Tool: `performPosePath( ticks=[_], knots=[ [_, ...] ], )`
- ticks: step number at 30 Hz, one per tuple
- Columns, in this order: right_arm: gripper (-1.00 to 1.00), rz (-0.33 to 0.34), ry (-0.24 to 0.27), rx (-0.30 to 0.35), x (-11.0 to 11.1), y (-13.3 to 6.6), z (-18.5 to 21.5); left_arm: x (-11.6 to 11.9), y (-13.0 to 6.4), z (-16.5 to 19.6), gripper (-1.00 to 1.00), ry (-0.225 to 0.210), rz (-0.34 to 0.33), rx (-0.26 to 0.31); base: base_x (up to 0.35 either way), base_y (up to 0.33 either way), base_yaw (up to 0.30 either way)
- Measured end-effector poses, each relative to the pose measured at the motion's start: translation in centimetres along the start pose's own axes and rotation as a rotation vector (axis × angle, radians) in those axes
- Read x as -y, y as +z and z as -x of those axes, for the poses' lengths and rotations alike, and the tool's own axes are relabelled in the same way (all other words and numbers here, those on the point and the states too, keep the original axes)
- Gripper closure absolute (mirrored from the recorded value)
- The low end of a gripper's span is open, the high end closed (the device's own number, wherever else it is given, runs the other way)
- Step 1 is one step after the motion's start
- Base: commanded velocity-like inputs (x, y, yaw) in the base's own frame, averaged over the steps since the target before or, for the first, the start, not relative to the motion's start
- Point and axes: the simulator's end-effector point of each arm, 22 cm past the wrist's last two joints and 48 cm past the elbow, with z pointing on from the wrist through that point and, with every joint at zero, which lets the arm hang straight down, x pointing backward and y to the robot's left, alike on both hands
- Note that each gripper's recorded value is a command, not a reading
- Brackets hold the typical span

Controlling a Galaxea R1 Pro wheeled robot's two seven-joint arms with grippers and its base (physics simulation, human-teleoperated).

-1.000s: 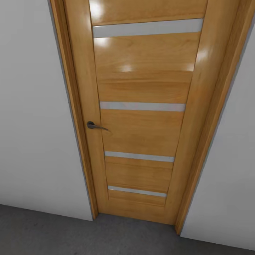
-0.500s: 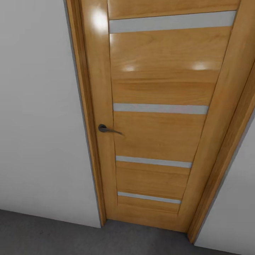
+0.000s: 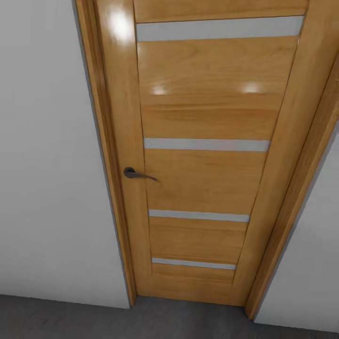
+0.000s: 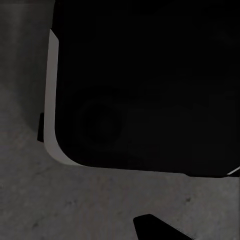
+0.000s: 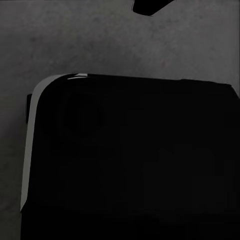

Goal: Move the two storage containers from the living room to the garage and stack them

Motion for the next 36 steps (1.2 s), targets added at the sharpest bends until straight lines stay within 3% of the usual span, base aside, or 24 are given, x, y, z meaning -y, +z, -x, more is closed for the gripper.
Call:
performPosePath(
  ticks=[21, 36],
  knots=[
    [-1.0, 0.0, -0.006, -0.007, 0.04, 0.0, -0.14, 0.02, 0.0, 0.03, -1.0, 0.001, 0.001, 0.002, 0.002, 0.0, -0.05],
    [-1.0, 0.0, -0.009, -0.006, 0.03, 0.0, -0.13, -0.14, 0.0, -0.06, -1.0, 0.0, 0.003, -0.003, 0.14, -0.086, 0.0]
  ],
)
